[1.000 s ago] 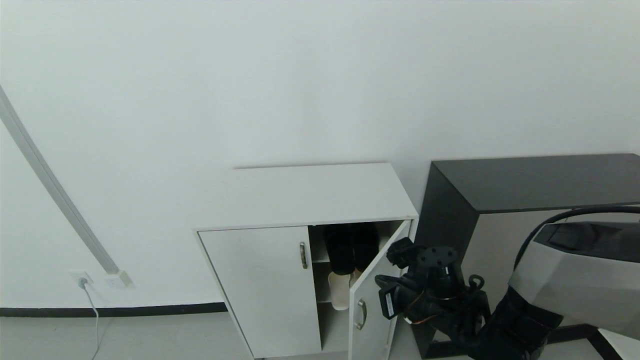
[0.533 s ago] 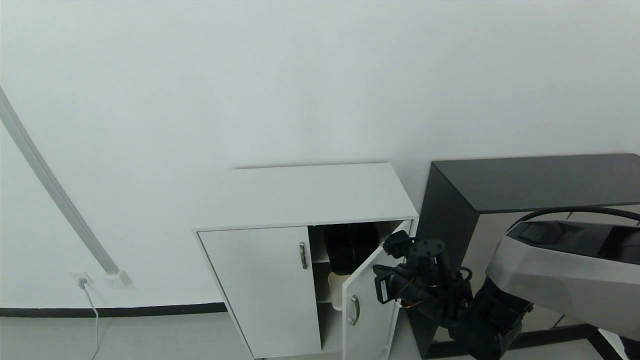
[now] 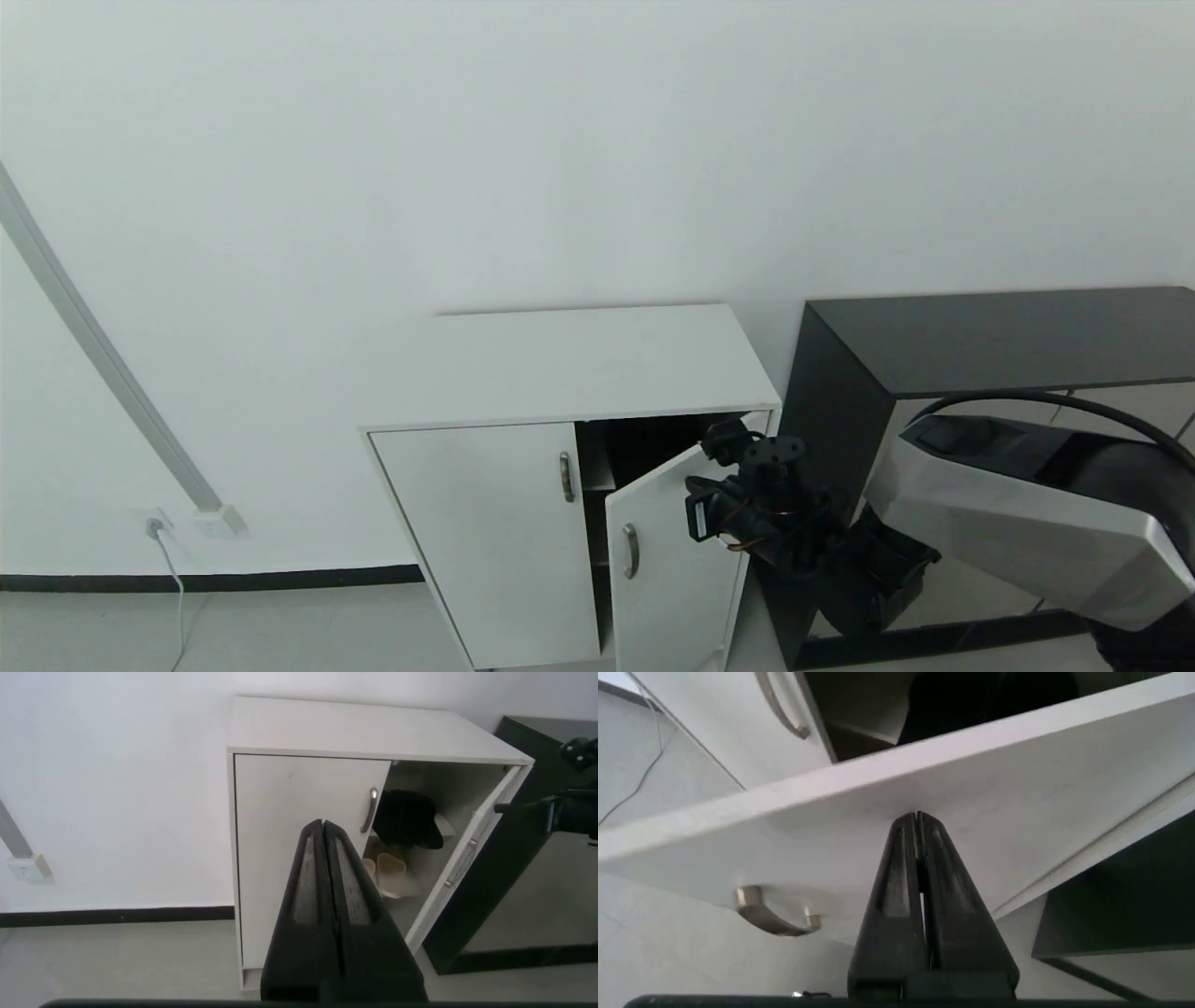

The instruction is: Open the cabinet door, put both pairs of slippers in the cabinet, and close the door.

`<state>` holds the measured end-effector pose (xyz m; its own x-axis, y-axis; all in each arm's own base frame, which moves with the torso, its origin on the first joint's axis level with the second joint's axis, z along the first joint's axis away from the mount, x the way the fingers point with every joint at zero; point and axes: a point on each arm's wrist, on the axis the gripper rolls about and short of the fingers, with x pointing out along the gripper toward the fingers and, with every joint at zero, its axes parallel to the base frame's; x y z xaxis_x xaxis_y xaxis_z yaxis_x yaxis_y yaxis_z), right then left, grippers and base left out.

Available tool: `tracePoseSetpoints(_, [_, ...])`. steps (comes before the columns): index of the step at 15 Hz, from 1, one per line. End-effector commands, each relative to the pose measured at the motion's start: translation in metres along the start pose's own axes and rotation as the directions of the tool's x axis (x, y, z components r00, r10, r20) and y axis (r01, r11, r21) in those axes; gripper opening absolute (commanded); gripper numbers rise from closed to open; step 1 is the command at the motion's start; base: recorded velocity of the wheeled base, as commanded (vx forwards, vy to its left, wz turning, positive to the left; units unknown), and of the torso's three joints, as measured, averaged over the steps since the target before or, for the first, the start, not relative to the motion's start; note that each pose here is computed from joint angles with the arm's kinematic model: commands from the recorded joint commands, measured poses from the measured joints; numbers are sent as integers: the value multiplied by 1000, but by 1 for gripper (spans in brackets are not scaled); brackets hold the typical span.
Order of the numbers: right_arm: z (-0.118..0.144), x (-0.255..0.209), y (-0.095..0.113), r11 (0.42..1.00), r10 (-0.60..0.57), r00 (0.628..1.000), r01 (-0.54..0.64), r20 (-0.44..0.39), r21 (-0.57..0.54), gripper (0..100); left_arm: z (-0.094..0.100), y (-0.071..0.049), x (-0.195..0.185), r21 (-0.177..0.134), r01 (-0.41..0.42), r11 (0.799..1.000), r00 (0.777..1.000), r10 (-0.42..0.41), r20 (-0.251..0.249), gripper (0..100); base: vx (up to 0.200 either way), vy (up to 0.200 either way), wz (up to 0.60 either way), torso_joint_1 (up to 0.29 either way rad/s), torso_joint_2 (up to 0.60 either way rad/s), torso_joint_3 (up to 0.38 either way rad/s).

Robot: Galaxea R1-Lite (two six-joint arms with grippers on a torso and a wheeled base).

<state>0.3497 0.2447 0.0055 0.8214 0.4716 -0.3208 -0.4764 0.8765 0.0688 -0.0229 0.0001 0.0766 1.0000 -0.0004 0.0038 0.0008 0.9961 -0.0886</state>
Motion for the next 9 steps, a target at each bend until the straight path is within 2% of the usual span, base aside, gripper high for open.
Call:
tracePoseSetpoints(1, [0, 10, 1, 1000, 0, 1000, 0, 0, -2, 0, 0, 0, 0, 0, 0, 1000, 1000, 0, 1, 0, 0, 0, 0, 0, 0, 0])
tracePoseSetpoints(5, [3, 23, 1, 1000, -4, 1000, 4, 0, -5, 0, 0, 0, 0, -3, -16, 1000, 1000, 16, 2, 0, 0, 0, 0, 0, 0, 0])
tracePoseSetpoints(9, [4, 39, -10, 1000, -31, 1000, 31, -3, 1, 0, 0, 0, 0, -3, -14, 1000, 1000, 14, 2, 0, 0, 0, 0, 0, 0, 0])
